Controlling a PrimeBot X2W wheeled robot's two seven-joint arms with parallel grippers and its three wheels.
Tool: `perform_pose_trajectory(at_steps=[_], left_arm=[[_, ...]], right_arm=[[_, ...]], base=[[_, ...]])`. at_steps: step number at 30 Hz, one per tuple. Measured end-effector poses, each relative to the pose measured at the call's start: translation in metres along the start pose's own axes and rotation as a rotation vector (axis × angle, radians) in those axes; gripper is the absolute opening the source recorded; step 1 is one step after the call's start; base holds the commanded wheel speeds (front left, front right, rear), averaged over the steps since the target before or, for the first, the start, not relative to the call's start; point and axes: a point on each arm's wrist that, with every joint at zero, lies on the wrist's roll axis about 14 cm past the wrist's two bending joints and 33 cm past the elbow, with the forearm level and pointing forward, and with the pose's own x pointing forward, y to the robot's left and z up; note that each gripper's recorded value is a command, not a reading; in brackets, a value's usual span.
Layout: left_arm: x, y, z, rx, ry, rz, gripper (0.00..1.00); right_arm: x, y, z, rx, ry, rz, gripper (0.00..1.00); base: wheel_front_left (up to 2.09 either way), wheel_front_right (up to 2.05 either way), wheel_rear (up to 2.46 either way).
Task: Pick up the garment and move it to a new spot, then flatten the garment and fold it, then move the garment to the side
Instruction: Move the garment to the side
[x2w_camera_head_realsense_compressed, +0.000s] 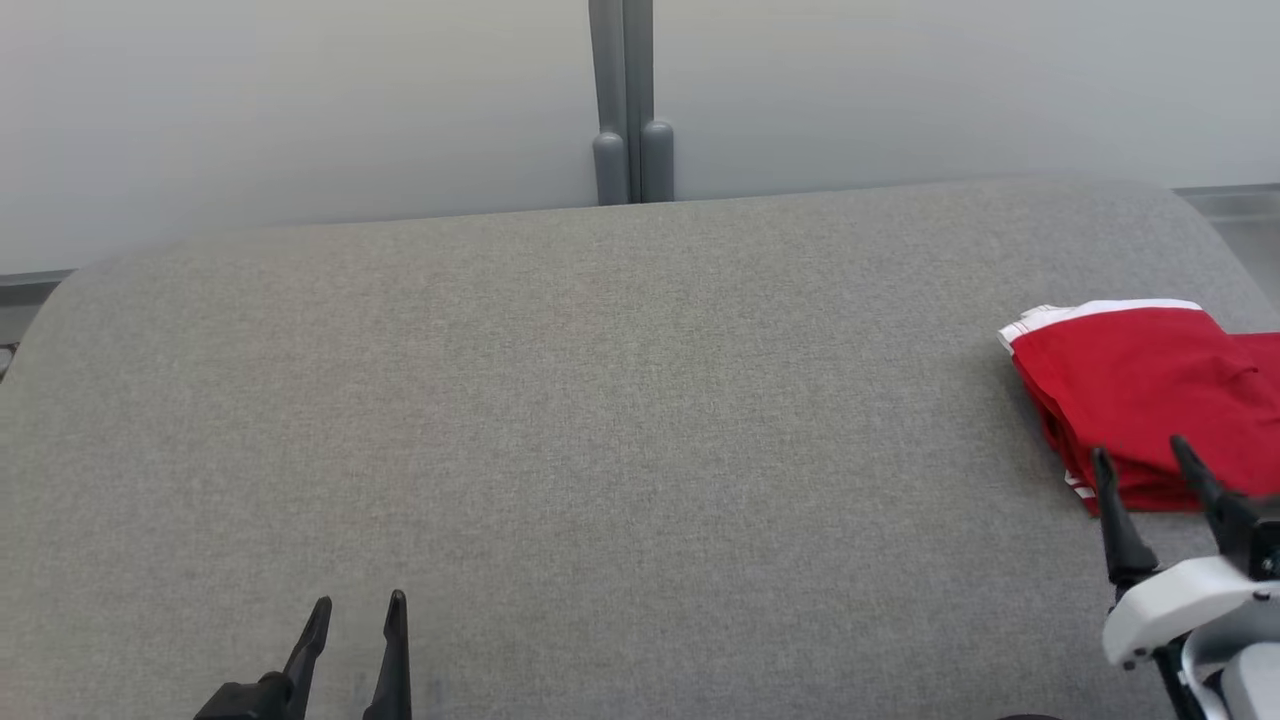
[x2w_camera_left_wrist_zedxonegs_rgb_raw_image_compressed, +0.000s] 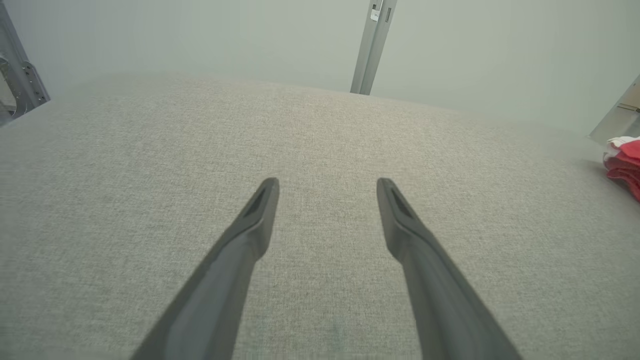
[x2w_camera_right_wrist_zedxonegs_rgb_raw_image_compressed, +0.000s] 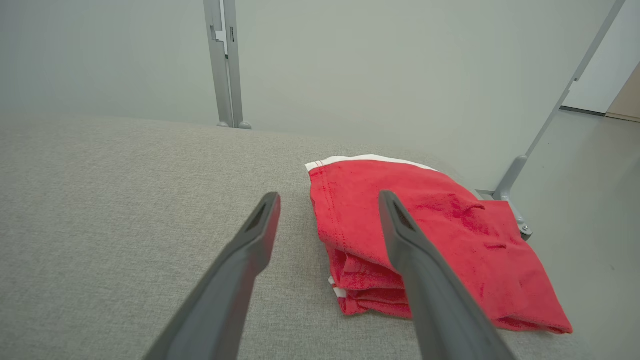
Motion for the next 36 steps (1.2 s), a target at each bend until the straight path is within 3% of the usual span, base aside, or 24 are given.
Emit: perform_pose_trajectory(at_steps=[13,36], left_arm=[[-0.005,0.022,0.004,0.01,-0.011,0.062,1.0],[0.0,0.009,-0.003,0.006,0.017,0.006,1.0]], right_arm=[[-0.02,0.075,0.005,-0.027,-0.047,0.092,1.0],[-0.022,0.053,0.001,-0.032,-0.035,-0.016,1.0]], base=[[0.0,0.0,0.0],[0.0,0.0,0.0]])
